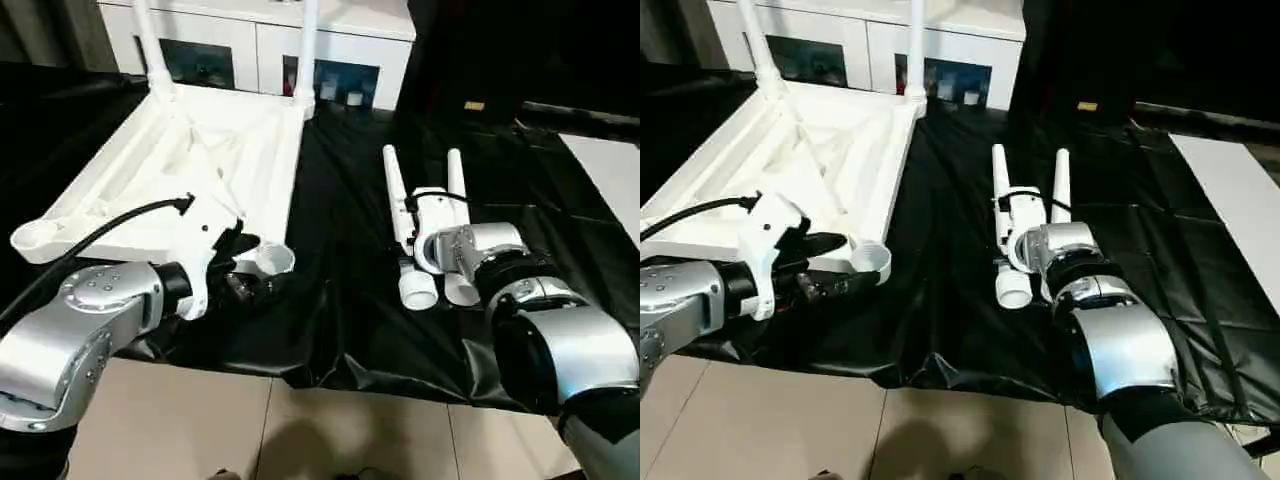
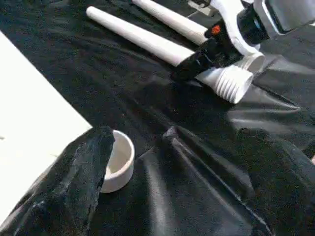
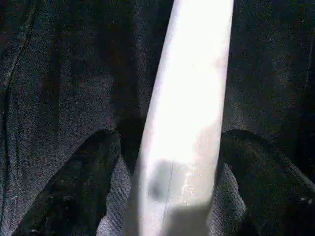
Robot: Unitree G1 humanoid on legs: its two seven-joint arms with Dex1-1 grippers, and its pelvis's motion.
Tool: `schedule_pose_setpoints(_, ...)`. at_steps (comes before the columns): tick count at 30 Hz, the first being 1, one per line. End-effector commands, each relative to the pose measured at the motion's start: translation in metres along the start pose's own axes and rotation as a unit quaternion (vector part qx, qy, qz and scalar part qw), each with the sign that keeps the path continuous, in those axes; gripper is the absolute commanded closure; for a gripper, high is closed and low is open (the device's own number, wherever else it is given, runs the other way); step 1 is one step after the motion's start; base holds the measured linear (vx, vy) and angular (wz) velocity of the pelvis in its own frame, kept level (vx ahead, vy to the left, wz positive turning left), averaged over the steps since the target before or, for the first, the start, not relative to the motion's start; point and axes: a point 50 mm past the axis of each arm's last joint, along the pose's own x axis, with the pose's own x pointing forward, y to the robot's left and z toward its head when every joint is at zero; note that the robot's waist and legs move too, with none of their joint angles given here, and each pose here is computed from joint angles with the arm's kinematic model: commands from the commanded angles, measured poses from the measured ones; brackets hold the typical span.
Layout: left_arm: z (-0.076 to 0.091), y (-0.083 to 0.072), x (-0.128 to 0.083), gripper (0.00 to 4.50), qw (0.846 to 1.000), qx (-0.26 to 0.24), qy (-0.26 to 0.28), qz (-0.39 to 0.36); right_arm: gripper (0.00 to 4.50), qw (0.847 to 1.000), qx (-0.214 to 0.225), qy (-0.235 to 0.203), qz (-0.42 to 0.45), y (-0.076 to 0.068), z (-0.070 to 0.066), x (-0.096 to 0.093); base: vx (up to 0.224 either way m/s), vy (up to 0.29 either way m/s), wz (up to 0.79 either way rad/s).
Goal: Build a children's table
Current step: Pick table leg
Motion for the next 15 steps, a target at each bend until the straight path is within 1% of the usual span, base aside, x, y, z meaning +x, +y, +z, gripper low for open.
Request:
schedule_pose_setpoints(1, 0.0070, -0.0037, -0.0002, 0.00, 1.000, 0.017, -0.004, -0.012, 1.09, 1.000, 0.020, 0.001, 0.008, -0.0011, 0.0056, -0.0036, 0.000, 0.000, 0.00)
schedule_pose_setpoints(3, 0.0071, -0.0034, -0.0003, 0.00, 1.000, 0.018, -0.004, -0.011, 1.19, 1.000, 0.028, 0.001, 0.013, -0.0002, 0.0057, -0.0037, 0.000, 0.000, 0.00)
schedule_pose_setpoints(6, 0.0073, -0.0030, -0.0005, 0.00, 1.000, 0.022, -0.003, -0.009, 1.52, 0.999, 0.033, 0.002, 0.015, -0.0001, 0.0056, -0.0036, 0.000, 0.000, 0.00)
schedule_pose_setpoints(8, 0.0077, -0.0030, -0.0007, 0.00, 1.000, 0.022, -0.003, -0.009, 1.59, 0.999, 0.037, 0.001, 0.015, -0.0007, 0.0053, -0.0036, 0.000, 0.000, 0.00)
schedule_pose_setpoints(10, 0.0082, -0.0028, -0.0008, 0.00, 1.000, 0.023, -0.003, -0.008, 1.86, 0.999, 0.041, -0.002, 0.015, -0.0009, 0.0059, -0.0036, 0.000, 0.000, 0.00)
schedule_pose_setpoints(11, 0.0082, -0.0023, -0.0008, 0.00, 1.000, 0.023, -0.003, -0.008, 1.96, 0.999, 0.043, -0.005, 0.015, -0.0009, 0.0065, -0.0037, 0.000, 0.000, 0.00)
schedule_pose_setpoints(12, 0.0081, -0.0023, -0.0008, 0.00, 1.000, 0.023, -0.003, -0.008, 1.96, 0.999, 0.044, -0.007, 0.015, -0.0010, 0.0071, -0.0039, 0.000, 0.000, 0.00)
schedule_pose_setpoints(15, 0.0091, -0.0015, -0.0007, 0.00, 1.000, 0.020, -0.007, -0.007, 2.29, 0.999, 0.047, -0.013, 0.018, -0.0008, 0.0102, -0.0051, 0.000, 0.000, 0.00)
